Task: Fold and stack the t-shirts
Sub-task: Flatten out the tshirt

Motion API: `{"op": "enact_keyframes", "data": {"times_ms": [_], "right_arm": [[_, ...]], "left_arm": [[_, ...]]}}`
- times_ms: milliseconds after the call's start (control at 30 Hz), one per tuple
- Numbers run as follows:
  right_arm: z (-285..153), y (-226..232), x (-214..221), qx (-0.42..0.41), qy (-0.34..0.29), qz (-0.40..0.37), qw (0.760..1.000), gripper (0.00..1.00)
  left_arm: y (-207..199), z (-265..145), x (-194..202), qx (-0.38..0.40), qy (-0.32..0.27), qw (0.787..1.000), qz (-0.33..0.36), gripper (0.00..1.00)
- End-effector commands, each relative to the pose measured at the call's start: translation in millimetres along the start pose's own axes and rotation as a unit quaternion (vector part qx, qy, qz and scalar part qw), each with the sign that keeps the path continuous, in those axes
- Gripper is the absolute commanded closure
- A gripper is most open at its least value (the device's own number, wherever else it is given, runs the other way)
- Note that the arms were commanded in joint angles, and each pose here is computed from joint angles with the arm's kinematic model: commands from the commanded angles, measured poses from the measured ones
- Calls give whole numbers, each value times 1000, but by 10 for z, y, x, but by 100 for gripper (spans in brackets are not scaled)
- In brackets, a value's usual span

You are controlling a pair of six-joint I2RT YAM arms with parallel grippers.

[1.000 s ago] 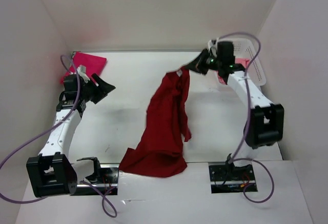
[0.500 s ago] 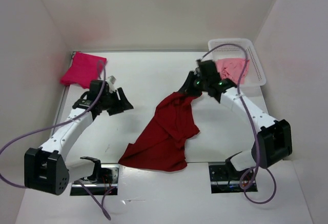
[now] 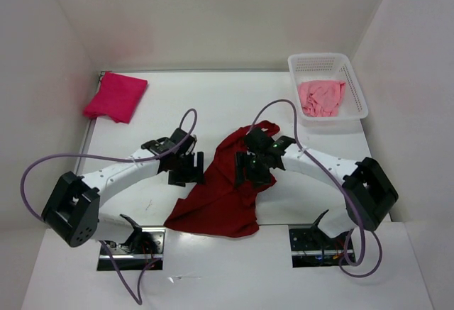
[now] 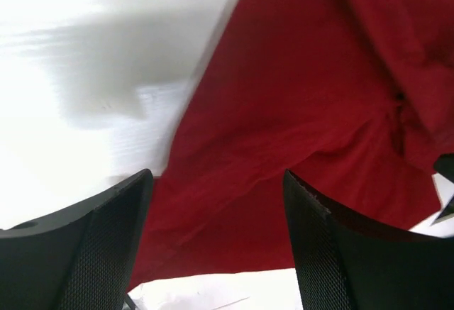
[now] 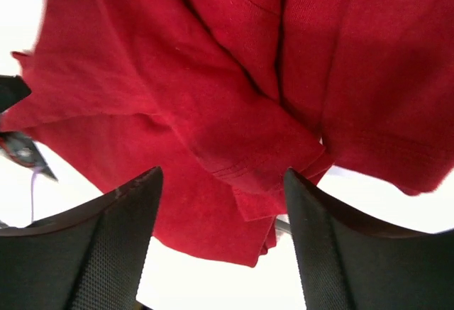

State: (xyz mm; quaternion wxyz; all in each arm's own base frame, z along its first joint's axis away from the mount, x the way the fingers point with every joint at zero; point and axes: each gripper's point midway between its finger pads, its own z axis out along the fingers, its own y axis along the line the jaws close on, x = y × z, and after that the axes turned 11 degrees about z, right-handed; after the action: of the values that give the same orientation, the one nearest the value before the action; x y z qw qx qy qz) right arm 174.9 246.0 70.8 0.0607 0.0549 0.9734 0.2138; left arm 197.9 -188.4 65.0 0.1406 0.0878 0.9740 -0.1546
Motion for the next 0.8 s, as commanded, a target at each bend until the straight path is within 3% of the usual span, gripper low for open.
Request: {"op": "enact_keyframes", "data": {"times_ms": [0, 67, 100, 167, 200, 333, 467, 500, 567, 600, 667, 700, 767], "right_arm": [[70, 22, 30, 15, 5, -27, 1000, 24], [129, -17, -2, 29, 3, -30, 999, 24], [135, -11, -31, 29, -4, -31, 999, 31], [191, -27, -37, 40, -3, -39, 998, 48], [171, 49, -88, 30, -11, -41, 999, 69], [52, 341, -307, -13, -48, -30, 998, 92], [-235, 585, -695, -86, -82, 0, 993, 99], [-336, 533, -957, -105, -106, 26, 988, 99], [-600, 603, -1177, -176, -110, 55, 977, 99], [-733, 439, -1480, -191, -134, 102, 967, 99], [-1079, 421, -1881, -226, -181, 124, 949, 99], [-1277, 267, -2132, -234, -212, 153, 937, 99], [-1525, 225, -2463, -244, -248, 163, 923, 99]], "left_arm": [[2, 84, 93, -17, 16, 1000, -8, 19], [-44, 154, 124, -4, 19, 1000, -3, 21], [-63, 180, 163, -5, 26, 1000, 2, 26], [-91, 235, 208, 2, 35, 999, 11, 40], [-97, 258, 237, 4, 43, 999, 10, 57], [-175, 301, 194, 30, 30, 999, 18, 84], [-230, 313, 90, 44, 4, 999, 23, 93], [-184, 327, -16, 31, -6, 999, 22, 93], [-64, 328, -339, 17, -35, 999, 13, 93], [-74, 315, -639, 14, -56, 998, 26, 93], [62, 260, -1085, 6, -89, 996, 14, 93], [94, 313, -1217, 9, -84, 996, 13, 91], [67, 89, -1744, 39, -129, 991, 2, 77]]}}
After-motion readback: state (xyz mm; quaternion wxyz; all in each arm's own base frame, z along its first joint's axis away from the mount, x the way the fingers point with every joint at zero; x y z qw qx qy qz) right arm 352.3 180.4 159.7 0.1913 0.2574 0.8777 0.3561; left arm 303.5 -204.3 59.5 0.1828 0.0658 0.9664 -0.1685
